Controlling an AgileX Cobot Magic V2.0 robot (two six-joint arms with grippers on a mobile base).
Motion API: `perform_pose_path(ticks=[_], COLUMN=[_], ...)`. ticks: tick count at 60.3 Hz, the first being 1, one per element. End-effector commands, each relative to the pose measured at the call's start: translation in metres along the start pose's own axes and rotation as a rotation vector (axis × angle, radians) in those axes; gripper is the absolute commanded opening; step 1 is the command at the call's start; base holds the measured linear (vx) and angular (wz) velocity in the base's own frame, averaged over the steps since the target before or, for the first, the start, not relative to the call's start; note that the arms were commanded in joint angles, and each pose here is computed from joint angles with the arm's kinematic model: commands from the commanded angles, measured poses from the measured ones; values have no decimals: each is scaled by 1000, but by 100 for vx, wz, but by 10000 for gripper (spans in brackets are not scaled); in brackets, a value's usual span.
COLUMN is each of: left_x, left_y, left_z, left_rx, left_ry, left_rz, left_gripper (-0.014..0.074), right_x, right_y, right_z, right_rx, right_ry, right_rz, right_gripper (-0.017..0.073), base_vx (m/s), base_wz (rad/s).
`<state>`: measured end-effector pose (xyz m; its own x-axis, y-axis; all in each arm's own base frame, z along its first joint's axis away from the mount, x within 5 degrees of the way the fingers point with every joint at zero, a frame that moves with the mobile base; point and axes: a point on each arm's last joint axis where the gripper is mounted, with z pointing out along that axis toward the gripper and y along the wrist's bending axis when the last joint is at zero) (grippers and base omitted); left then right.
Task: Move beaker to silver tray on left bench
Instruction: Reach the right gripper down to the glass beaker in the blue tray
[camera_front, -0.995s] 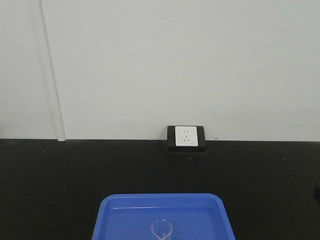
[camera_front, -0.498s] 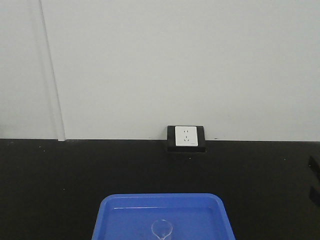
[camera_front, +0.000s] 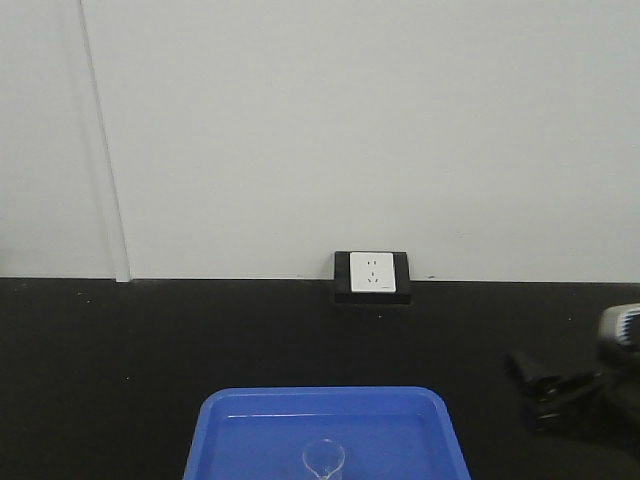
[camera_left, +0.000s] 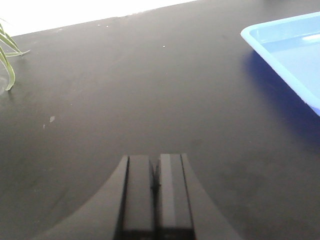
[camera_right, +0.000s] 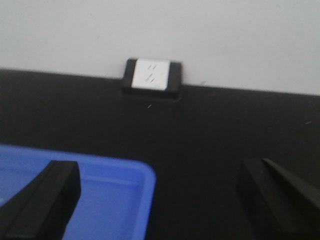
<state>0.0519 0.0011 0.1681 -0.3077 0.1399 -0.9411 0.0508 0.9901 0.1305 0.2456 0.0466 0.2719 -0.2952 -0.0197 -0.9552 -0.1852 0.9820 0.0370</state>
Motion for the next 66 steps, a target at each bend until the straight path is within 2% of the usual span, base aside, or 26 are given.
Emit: perform_pose_path(ticks=[1,15,24,32,66], left_x=[-2,-2,-2,-2,-2], left_y=[-1,-1,-1,-1,-1], left_z=[2,2,2,2,2], left_rx=[7,7,7,7,7], left_ry=[-71,-71,-71,-71,-71], left_rz=[0,0,0,0,0], left_gripper=[1,1,1,1,1], right_x=[-1,57,89,107,138], right_y=[26,93,113,119,126], right_z=[21,65,79,87,117], right_rx=[-105,-323,-381,-398,-424], right_ry=[-51,5,53,72,-80], right_rz=[-37,-81,-80,-76,-22], right_gripper=[643,585,585,585,585], base_vx=[0,0,0,0,0], base_wz=[0,0,0,0,0])
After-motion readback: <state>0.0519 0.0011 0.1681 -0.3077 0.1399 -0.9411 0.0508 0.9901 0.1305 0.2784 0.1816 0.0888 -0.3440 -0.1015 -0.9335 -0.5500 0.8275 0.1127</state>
